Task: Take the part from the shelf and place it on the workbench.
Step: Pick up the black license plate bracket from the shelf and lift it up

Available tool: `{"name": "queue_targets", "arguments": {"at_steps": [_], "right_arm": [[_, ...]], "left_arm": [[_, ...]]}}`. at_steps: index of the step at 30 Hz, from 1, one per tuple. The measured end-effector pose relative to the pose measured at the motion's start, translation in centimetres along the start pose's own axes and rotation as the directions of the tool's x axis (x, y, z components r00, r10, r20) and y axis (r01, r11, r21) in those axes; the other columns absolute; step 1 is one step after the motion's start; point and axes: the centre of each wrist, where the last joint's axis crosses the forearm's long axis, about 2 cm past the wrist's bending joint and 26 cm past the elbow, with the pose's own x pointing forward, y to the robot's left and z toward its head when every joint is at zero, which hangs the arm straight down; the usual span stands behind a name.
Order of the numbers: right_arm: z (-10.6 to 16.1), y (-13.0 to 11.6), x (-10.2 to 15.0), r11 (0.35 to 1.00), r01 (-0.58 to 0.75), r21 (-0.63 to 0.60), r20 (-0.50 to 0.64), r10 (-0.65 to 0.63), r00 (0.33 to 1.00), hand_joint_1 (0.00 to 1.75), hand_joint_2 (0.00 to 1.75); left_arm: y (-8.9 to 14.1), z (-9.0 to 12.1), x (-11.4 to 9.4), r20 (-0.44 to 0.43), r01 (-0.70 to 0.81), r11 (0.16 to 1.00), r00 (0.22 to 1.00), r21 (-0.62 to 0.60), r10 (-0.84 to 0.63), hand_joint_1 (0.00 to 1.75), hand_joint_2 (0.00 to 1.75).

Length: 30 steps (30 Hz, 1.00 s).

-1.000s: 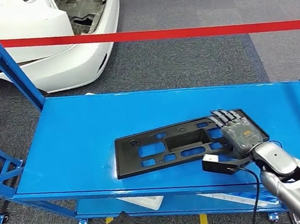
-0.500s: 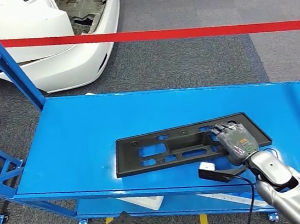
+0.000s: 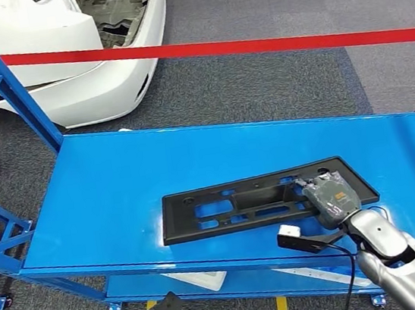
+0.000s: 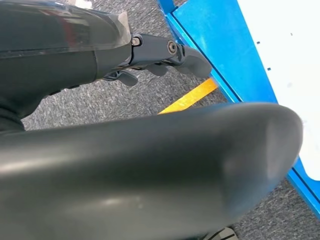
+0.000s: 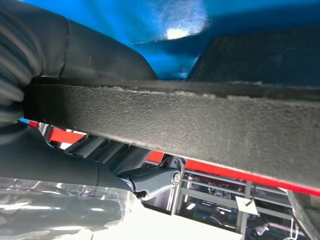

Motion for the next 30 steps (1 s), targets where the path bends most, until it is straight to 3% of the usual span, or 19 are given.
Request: {"name": "queue_targets", "arguments": {"at_steps": [15, 20, 24, 30], "right_arm": [[4.0, -1.6, 1.2, 0.979, -0.125, -0.16, -0.031, 0.121, 0.992, 1.75, 1.75], [6.8, -2.2, 3.9, 0.902, -0.194, -0.384, -0.093, 0.172, 0.981, 1.75, 1.75], [8.8, -2.8, 6.9, 0.822, -0.173, -0.542, -0.111, 0.134, 0.985, 1.75, 1.75], [10.2, -3.7, 9.4, 0.765, -0.133, -0.63, -0.12, 0.073, 0.99, 1.75, 1.75]], "left_arm": [[-0.1, 0.2, -0.3, -0.01, -0.033, 0.999, 0.999, 0.023, 0.033, 0.0, 0.0], [-0.4, 0.5, -0.8, -0.02, -0.053, 0.998, 0.998, 0.037, 0.054, 0.0, 0.0], [-0.5, 0.6, -1.2, -0.021, -0.078, 0.995, 0.997, 0.056, 0.079, 0.0, 0.0], [-0.5, 0.7, -1.3, -0.026, -0.096, 0.993, 0.995, 0.065, 0.098, 0.0, 0.0]]}}
